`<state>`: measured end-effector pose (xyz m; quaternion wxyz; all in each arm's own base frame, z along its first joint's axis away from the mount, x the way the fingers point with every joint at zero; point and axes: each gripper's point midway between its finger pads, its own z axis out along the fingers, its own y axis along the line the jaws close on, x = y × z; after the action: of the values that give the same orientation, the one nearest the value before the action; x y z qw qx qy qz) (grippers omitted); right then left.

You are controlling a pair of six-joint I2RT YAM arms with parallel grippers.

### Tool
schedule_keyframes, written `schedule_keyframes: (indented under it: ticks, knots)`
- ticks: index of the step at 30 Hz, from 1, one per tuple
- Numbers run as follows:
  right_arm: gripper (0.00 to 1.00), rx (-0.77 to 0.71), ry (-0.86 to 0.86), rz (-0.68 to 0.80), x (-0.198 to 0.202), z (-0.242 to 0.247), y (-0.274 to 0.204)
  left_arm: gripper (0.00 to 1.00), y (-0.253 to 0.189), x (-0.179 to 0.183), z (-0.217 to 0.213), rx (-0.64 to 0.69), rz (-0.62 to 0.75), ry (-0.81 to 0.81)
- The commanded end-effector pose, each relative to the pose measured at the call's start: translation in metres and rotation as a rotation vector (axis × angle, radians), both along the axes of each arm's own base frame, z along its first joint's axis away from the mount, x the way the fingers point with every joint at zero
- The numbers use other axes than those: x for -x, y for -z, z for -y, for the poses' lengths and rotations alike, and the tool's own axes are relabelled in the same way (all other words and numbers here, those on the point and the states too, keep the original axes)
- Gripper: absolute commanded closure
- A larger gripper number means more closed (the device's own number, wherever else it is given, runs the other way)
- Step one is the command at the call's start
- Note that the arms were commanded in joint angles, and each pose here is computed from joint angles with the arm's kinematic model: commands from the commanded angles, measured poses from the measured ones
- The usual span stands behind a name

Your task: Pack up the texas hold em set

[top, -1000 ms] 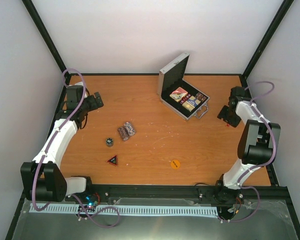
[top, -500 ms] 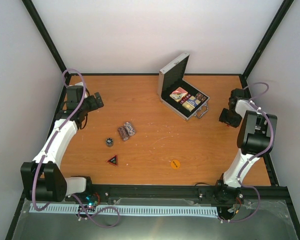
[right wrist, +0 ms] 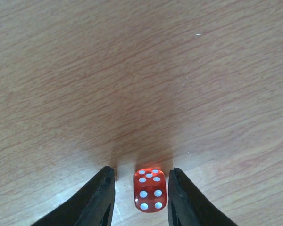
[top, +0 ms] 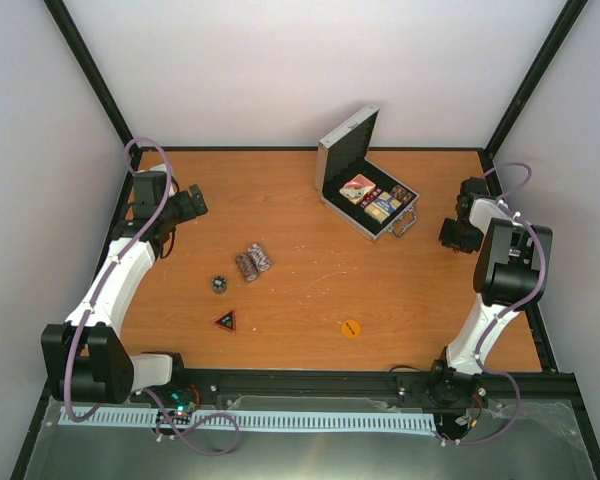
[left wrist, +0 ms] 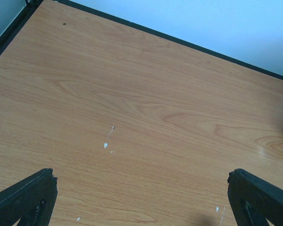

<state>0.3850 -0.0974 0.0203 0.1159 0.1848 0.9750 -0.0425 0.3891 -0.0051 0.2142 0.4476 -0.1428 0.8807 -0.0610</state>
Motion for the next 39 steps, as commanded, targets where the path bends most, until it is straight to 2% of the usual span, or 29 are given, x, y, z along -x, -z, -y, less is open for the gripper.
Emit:
schedule_keyframes:
  ticks: [1,10,17,21,24,33,39]
  knots:
    - [0.68,0.032,-0.003,-0.016,0.001,0.008,0.003,0.00,-0.007,-0.004,0.002,-0.003,0.020,0.012]
    - [0.79,0.022,0.007,-0.021,0.007,0.005,0.006,0.00,-0.007,-0.005,0.002,-0.004,0.019,0.019]
    - [0.97,0.026,-0.005,-0.013,0.009,0.004,0.002,0.00,-0.006,-0.004,0.004,0.001,0.018,0.026]
    - [0.97,0.014,-0.076,0.027,0.002,-0.011,-0.012,0.00,-0.005,-0.004,0.003,0.003,0.018,0.021]
    - [0.97,-0.016,-0.196,0.079,-0.011,-0.046,-0.028,0.00,-0.005,-0.004,0.003,0.005,0.019,0.020]
    - [0.97,-0.127,-0.610,0.226,-0.055,-0.195,-0.068,0.00,-0.011,-0.004,0.010,0.016,0.042,0.059]
    - [0.97,-0.155,-0.792,0.238,-0.085,-0.242,-0.068,0.00,-0.015,-0.002,0.010,0.012,0.059,0.066]
